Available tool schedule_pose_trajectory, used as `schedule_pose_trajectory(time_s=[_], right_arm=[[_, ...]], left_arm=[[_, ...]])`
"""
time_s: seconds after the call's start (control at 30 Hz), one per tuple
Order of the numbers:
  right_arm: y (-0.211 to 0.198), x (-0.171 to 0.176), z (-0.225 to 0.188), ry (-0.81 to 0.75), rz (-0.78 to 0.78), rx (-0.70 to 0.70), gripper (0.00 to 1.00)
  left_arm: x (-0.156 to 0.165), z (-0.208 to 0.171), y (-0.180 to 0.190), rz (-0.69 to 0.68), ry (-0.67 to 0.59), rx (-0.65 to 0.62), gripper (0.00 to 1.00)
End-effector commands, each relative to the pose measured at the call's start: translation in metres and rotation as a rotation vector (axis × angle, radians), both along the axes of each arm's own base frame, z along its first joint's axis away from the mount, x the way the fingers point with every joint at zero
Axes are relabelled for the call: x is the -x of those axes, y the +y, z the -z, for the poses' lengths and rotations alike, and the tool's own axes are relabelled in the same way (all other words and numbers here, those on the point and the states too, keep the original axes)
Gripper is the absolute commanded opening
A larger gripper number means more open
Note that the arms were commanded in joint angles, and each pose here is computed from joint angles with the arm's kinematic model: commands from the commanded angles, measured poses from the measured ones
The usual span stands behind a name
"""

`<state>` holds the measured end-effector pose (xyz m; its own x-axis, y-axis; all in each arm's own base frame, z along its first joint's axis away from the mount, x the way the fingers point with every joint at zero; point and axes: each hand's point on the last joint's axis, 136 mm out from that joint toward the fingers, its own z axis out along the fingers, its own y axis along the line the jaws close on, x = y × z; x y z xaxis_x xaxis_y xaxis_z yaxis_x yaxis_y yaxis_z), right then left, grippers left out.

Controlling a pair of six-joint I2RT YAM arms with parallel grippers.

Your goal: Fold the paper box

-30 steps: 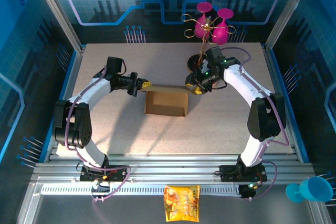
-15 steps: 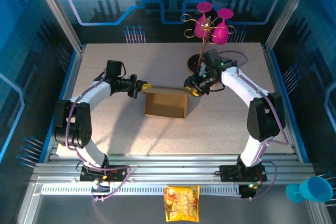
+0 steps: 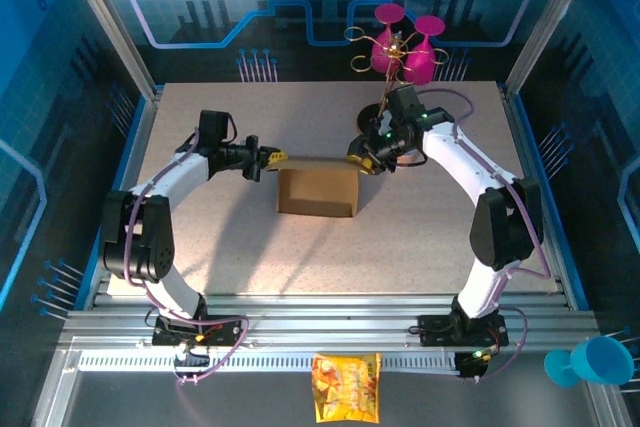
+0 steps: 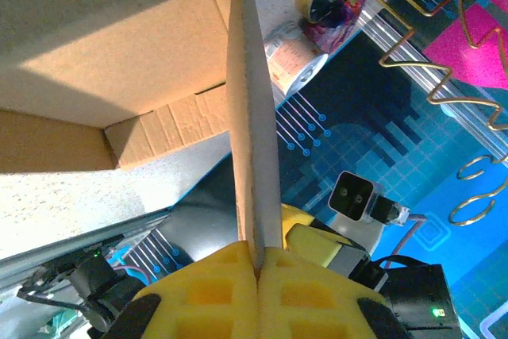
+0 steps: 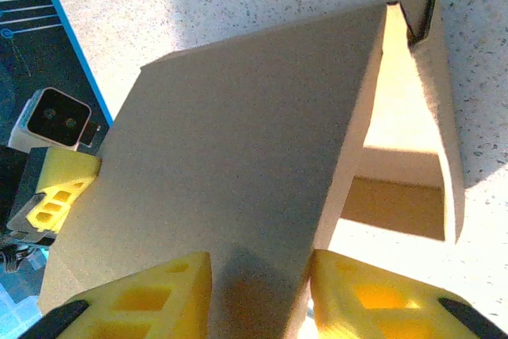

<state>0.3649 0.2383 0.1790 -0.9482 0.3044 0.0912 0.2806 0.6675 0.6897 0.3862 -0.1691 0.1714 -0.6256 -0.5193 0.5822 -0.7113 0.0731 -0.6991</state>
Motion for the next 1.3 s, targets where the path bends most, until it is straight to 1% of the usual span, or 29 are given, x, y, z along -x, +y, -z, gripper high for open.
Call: schedule_pose_trajectory(time_s=[0.0, 0.13, 0.27, 0.4, 0.57, 0.7, 0.83, 0.93, 1.03, 1.17, 1.27], right_arm=[[0.016, 0.014, -0.017, 0.023, -0.048, -0.067, 0.36], [0.016, 0.014, -0.009, 0.032, -0.043, -0.062, 0.33], [0.012, 0.015, 0.006, 0.028, -0.057, -0.014, 0.3], [0.013, 0.017, 0.025, 0.016, -0.088, 0.036, 0.29], [0.017, 0.021, 0.052, 0.023, -0.125, 0.103, 0.26], [0.017, 0.02, 0.062, 0.001, -0.138, 0.151, 0.24], [0.02, 0.024, 0.071, 0.01, -0.163, 0.182, 0.23], [0.019, 0.027, 0.074, 0.004, -0.17, 0.205, 0.23], [0.017, 0.03, 0.077, 0.003, -0.181, 0.229, 0.22], [0.015, 0.035, 0.085, 0.006, -0.201, 0.263, 0.21], [0.014, 0.039, 0.092, 0.011, -0.213, 0.278, 0.2]], left_arm=[[-0.001, -0.022, -0.001, 0.008, -0.048, 0.01, 0.0], [0.003, -0.013, -0.001, 0.009, -0.032, 0.007, 0.0], [0.004, -0.004, 0.0, 0.014, -0.04, 0.001, 0.0], [0.009, 0.013, 0.003, 0.045, -0.033, -0.043, 0.0], [0.016, 0.04, 0.008, 0.075, -0.006, -0.086, 0.12], [0.026, 0.063, 0.013, 0.116, 0.028, -0.146, 0.2], [0.039, 0.076, 0.017, 0.14, 0.058, -0.189, 0.35], [0.045, 0.073, 0.022, 0.151, 0.051, -0.235, 0.38], [0.054, 0.07, 0.027, 0.187, 0.05, -0.289, 0.46], [0.068, 0.075, 0.036, 0.24, 0.08, -0.366, 0.49], [0.072, 0.079, 0.038, 0.253, 0.082, -0.386, 0.52]])
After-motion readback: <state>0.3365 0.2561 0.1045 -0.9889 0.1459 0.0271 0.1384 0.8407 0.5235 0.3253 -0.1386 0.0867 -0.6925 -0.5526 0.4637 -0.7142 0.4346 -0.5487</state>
